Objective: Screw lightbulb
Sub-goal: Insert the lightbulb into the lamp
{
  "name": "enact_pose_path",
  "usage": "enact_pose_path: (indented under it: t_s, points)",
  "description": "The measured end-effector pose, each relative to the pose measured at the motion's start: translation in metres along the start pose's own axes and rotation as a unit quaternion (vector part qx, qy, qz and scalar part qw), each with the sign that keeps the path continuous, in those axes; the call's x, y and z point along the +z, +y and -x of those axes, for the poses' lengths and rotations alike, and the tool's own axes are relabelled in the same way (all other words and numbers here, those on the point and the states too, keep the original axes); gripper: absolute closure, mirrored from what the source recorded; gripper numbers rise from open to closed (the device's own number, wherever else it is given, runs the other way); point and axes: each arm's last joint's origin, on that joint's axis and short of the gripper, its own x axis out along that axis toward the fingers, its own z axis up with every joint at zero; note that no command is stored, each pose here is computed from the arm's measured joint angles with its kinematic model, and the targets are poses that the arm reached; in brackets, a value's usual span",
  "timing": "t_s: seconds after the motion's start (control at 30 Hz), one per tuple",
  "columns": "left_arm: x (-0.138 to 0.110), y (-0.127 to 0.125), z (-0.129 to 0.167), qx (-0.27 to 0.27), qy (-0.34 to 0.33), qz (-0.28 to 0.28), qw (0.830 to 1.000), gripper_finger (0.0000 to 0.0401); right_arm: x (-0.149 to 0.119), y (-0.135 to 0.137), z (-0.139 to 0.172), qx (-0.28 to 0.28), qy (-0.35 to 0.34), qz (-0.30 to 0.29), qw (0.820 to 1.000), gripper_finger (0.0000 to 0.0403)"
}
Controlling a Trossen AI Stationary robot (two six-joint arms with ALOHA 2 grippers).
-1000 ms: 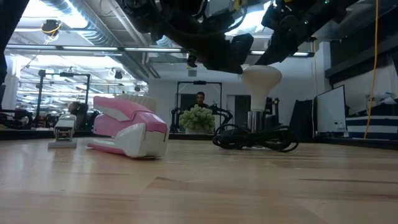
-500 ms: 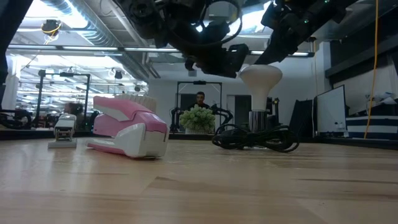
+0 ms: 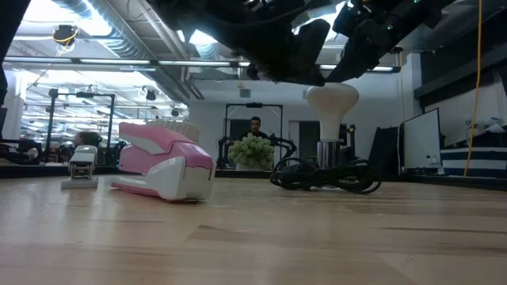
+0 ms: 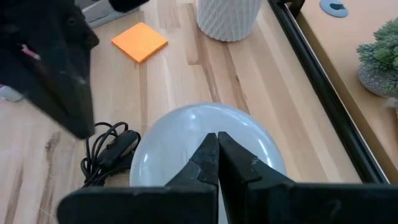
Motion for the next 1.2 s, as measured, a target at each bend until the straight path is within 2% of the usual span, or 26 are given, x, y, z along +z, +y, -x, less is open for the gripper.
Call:
enact_pose_path:
  t_s: [0.13,0.33,0.7,1.03,1.2]
  points:
    - [0.001,-0.001,0.000,-0.012,-0.008,0.006,1.000,0.0401,0.000,0.000,0.000,0.000,0.000,0.000,1.000,0.0401]
    - [0.001,0.010,-0.008,-0.018,-0.008,0.013,1.000,0.0401,0.000,0.000,0.000,0.000,0.000,0.000,1.000,0.0401]
    - [-0.001,0.036,-0.022,0.016,0.001,0.028,0.999,0.0401,0.000,0.000,0.000,0.011,-0.002,0.000,1.000,0.0401]
    - [-0.004,0.050,-0.027,0.087,0.014,0.026,0.996,0.0401,0.000,0.001,0.000,0.018,-0.001,-0.001,1.000,0.0401]
    - [-0.005,0.061,-0.031,0.106,0.016,0.025,0.994,0.0401,0.000,0.002,0.000,0.028,-0.004,0.000,1.000,0.0401]
